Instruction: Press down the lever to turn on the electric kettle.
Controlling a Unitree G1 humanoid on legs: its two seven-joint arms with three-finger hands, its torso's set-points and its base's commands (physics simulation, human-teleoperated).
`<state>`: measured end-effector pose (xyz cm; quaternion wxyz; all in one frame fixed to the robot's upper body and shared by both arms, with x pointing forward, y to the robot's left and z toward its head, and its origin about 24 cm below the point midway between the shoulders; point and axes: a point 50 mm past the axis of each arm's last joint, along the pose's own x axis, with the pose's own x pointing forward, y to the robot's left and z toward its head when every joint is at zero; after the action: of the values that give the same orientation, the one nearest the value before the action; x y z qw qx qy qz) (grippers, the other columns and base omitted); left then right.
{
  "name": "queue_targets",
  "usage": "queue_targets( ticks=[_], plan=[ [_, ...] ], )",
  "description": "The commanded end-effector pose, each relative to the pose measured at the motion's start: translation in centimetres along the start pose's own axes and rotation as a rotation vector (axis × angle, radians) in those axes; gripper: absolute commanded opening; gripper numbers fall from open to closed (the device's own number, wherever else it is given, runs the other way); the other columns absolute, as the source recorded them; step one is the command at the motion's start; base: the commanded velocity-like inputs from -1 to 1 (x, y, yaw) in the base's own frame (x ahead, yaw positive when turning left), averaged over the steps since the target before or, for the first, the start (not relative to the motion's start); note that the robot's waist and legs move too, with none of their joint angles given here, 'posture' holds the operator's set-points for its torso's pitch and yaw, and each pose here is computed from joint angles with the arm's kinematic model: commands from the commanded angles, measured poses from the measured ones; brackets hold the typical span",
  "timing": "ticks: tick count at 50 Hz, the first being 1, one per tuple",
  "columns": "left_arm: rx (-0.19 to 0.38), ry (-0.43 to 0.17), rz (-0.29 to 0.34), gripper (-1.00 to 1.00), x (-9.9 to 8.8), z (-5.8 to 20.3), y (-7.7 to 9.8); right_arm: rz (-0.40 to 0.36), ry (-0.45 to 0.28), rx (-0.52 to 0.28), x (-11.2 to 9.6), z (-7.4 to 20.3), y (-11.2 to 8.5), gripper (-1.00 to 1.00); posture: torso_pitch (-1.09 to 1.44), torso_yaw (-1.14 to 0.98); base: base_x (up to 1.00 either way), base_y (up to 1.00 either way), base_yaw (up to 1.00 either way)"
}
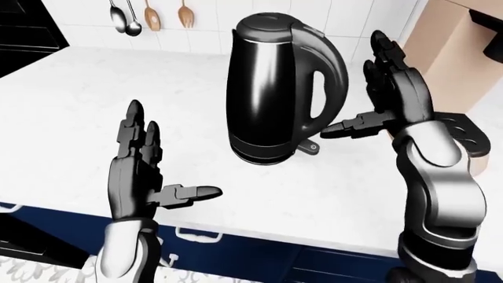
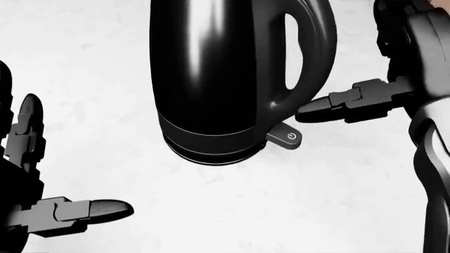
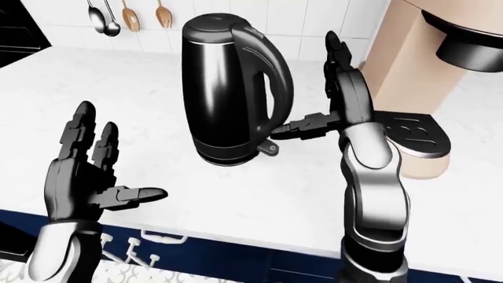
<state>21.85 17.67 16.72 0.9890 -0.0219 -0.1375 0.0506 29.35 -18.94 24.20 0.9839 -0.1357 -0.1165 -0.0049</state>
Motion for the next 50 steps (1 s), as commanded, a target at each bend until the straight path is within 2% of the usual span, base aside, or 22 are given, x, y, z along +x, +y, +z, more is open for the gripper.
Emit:
queue_targets(
  ticks=[1,20,37,50],
  plan=[
    [0.0,-0.081,-0.009,1.0,0.0,1.3,-0.2,-0.019,-0.086,-0.017,-0.3,1.4,-0.3,1.0,0.0,0.0,0.0,0.0,0.0],
    [-0.002,-0.082,-0.005,1.0,0.0,1.3,-0.1,0.004,-0.018,-0.054,1.4,-0.4,0.5,1.0,0.0,0.0,0.0,0.0,0.0],
    [-0.004,-0.083,-0.004,1.0,0.0,1.3,-0.1,0.011,0.016,-0.069,2.0,-0.5,0.8,1.0,0.0,0.0,0.0,0.0,0.0],
    [-0.004,-0.084,-0.003,1.0,-0.1,1.3,-0.1,0.011,0.098,-0.128,2.3,-1.7,1.2,1.0,0.0,0.0,0.0,0.0,0.0]
  ],
)
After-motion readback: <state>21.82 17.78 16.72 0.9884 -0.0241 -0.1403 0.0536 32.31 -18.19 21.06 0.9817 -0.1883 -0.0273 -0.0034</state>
